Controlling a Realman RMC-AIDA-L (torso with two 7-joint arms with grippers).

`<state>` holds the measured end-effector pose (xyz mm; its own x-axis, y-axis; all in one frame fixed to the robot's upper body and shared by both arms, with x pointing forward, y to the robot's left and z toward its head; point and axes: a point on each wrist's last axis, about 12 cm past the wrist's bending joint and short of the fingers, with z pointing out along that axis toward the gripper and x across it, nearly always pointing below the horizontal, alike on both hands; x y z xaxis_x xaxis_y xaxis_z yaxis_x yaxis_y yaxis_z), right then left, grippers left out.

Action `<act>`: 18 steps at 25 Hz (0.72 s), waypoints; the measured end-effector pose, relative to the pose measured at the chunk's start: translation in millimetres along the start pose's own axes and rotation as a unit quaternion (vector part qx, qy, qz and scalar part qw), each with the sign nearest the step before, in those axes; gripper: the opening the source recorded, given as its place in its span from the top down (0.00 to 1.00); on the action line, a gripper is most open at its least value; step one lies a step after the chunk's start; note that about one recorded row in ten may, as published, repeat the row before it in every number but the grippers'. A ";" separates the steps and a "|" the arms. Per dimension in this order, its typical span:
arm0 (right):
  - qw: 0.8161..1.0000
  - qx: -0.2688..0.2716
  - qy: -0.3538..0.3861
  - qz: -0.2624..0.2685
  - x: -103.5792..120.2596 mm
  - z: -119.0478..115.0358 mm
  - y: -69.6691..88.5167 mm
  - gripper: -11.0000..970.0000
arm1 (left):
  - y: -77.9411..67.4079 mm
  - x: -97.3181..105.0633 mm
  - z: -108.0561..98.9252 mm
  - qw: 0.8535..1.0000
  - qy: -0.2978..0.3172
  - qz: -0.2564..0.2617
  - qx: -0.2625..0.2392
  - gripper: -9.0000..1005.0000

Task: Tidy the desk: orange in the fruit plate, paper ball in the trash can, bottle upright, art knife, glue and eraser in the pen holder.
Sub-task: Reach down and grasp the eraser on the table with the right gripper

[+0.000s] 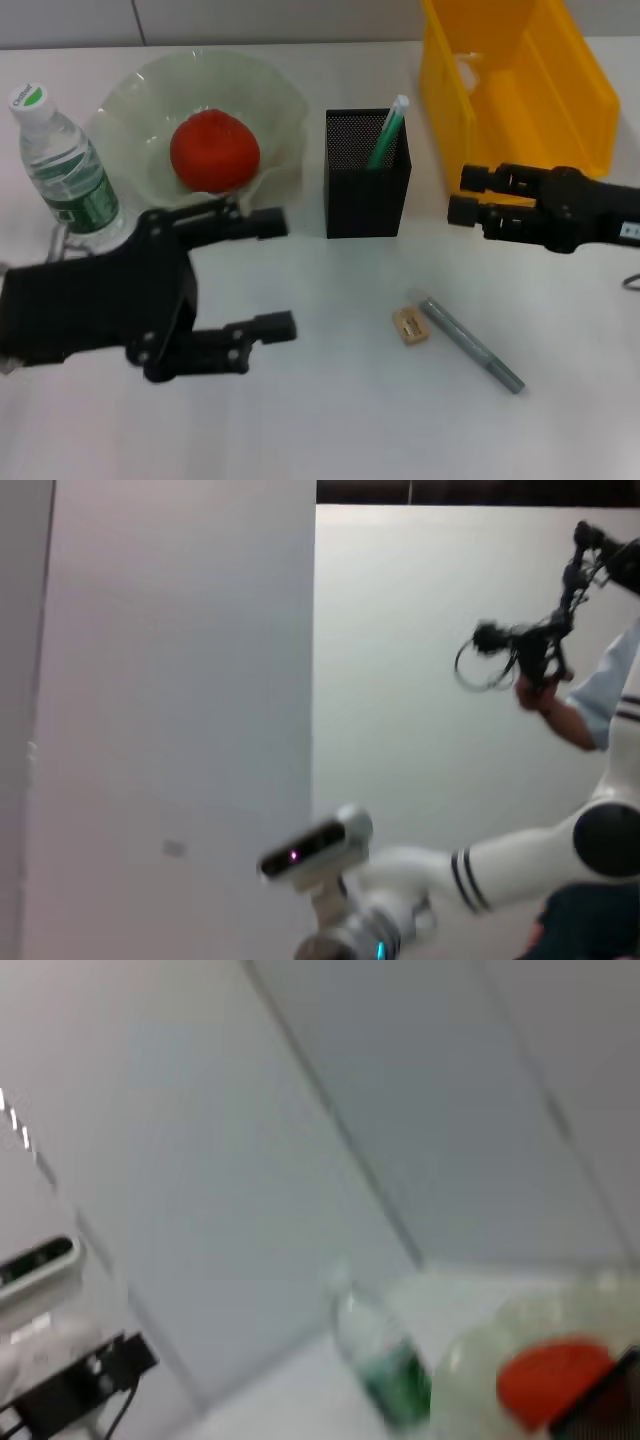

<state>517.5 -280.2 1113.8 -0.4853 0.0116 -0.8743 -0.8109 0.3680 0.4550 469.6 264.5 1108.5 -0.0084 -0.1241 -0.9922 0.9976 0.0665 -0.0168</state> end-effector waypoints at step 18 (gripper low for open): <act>0.850 0.041 0.464 -0.245 -158.5 103.4 59.5 0.25 | -25.1 23.8 -25.8 0.998 -0.007 -0.034 -0.059 0.25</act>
<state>580.0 -164.0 1261.9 -0.1763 -0.8862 -0.4285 -0.9829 0.1820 0.0281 442.6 285.4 1082.1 -0.0735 -0.1459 -0.9866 0.9798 0.1741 -0.0987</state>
